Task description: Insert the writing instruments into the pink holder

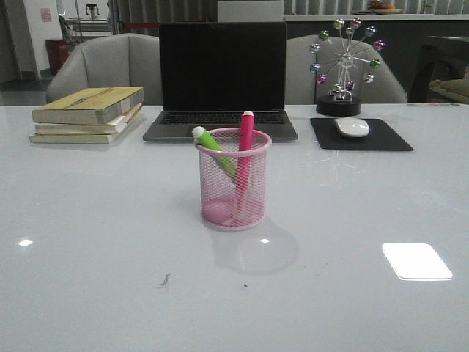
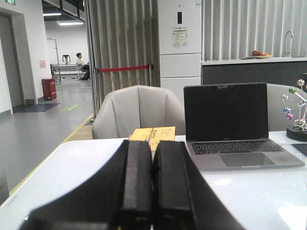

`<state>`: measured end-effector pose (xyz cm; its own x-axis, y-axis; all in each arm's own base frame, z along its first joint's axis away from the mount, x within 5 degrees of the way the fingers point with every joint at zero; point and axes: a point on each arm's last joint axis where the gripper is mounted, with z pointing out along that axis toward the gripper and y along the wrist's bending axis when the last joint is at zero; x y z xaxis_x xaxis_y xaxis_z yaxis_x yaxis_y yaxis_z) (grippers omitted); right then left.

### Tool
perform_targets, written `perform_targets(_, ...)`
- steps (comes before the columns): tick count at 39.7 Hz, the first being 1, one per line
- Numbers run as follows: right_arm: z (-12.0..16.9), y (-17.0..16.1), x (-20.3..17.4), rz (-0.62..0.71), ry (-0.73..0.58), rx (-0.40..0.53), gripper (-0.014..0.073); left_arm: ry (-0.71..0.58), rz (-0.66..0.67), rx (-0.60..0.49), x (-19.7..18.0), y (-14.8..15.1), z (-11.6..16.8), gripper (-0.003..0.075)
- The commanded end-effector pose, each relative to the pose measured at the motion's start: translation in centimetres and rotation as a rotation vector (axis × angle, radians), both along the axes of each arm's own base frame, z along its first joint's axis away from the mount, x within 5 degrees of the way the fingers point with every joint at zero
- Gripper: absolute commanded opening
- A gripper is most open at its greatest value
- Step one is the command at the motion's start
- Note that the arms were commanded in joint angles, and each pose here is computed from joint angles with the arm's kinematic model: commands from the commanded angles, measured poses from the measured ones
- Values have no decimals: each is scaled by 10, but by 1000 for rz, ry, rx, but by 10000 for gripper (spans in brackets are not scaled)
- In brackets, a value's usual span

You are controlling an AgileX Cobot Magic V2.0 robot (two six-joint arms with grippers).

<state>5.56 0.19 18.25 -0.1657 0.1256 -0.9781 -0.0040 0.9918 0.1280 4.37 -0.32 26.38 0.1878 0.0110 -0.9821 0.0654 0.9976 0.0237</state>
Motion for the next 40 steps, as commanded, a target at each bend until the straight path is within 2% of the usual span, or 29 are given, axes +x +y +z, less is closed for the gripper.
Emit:
perform_targets(1, 8, -1, 0, -8, -93, -9, 50, -119, 7, -25, 2, 1, 2, 92)
perform_targets(10, 8, -1, 0, -8, -93, -9, 50, -127, 13, -26, 6, 1, -34, 92)
perform_targets(40, 7, -1, 0, -8, -92, -9, 50, 87, 1, -6, 10, 0, -53, 92)
